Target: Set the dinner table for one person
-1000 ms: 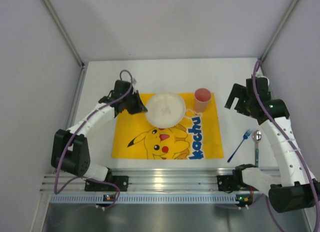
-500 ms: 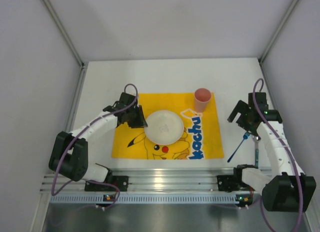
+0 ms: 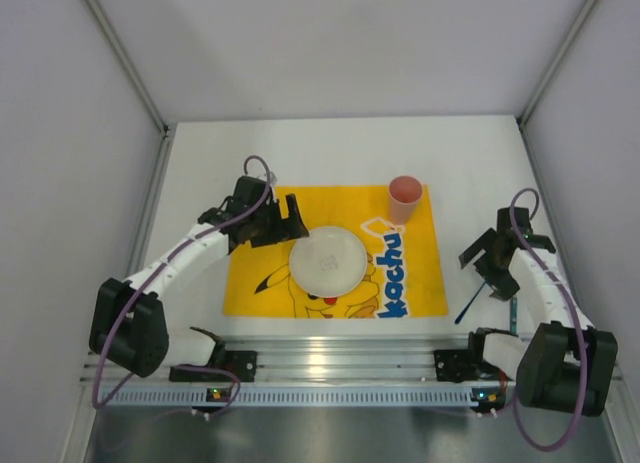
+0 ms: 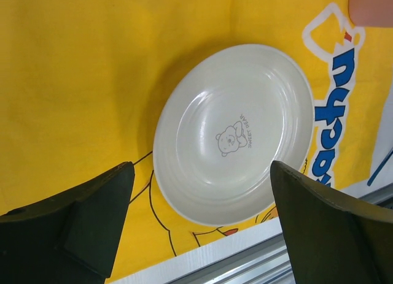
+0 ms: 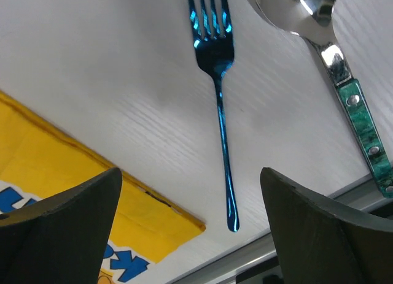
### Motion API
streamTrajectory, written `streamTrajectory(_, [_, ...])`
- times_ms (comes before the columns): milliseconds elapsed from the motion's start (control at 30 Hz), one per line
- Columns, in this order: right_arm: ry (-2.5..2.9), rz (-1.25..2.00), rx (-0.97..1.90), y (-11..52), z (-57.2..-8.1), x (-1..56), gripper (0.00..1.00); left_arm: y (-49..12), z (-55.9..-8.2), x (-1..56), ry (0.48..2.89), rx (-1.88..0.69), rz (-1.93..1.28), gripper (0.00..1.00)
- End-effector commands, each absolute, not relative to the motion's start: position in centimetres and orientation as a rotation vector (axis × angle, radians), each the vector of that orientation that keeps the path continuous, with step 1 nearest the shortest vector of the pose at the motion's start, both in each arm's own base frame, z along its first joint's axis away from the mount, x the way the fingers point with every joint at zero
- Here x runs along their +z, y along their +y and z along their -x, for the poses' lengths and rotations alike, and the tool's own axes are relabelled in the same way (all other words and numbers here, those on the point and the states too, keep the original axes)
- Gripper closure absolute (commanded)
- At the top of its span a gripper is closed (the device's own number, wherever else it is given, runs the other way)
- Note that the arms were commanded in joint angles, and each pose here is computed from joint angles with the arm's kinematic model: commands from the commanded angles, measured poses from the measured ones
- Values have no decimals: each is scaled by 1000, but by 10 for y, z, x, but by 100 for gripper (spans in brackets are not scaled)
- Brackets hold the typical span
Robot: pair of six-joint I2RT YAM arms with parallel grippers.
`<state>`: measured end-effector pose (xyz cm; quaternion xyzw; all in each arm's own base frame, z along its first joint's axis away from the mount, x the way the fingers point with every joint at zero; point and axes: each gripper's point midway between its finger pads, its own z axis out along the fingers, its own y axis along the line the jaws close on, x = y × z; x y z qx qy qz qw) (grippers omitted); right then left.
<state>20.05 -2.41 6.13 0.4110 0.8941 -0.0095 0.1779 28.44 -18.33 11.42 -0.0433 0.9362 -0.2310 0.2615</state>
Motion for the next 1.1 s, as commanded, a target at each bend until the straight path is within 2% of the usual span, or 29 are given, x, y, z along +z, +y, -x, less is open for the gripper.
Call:
streamTrajectory(0, [2428, -1345, -34, -30, -200, 51, 6, -183, -294, 141, 2472, -615, 107, 3])
streamTrajectory(167, [2426, -1410, -140, -44, -190, 38, 9, -181, -294, 149, 2454, -616, 123, 4])
streamTrajectory(300, [2460, -1476, -113, -46, -189, 20, 11, -176, -289, 144, 2464, -593, 145, 4])
streamTrajectory(400, [2495, -1489, -134, -54, -188, 6, 20, -170, -283, 142, 2467, -572, 157, 4])
streamTrajectory(433, [2491, -1510, -142, -58, -186, 3, 28, -168, -282, 142, 2469, -562, 163, 4])
streamTrajectory(500, [2490, -1496, -158, -65, -189, -1, 37, -163, -280, 143, 2463, -536, 167, 4])
streamTrajectory(533, [2484, -1498, -161, -68, -190, -2, 50, -161, -278, 143, 2469, -526, 169, 4])
streamTrajectory(600, [2493, -1482, -128, -66, -196, -6, 68, -157, -276, 144, 2470, -508, 166, 4])
streamTrajectory(633, [2494, -1487, -122, -66, -197, -8, 83, -156, -276, 143, 2469, -497, 171, 4])
streamTrajectory(667, [2508, -1490, -117, -64, -197, -12, 94, -155, -276, 143, 2470, -492, 170, 4])
streamTrajectory(700, [2511, -1483, -83, -61, -201, -13, 100, -155, -276, 143, 2473, -490, 168, 4])
streamTrajectory(867, [2538, -1417, 43, -48, -218, -4, 100, -169, -286, 161, 2454, -544, 102, 5])
streamTrajectory(1067, [2426, -1211, 196, -28, -262, 82, 100, -223, -302, 215, 2327, -683, -179, 7])
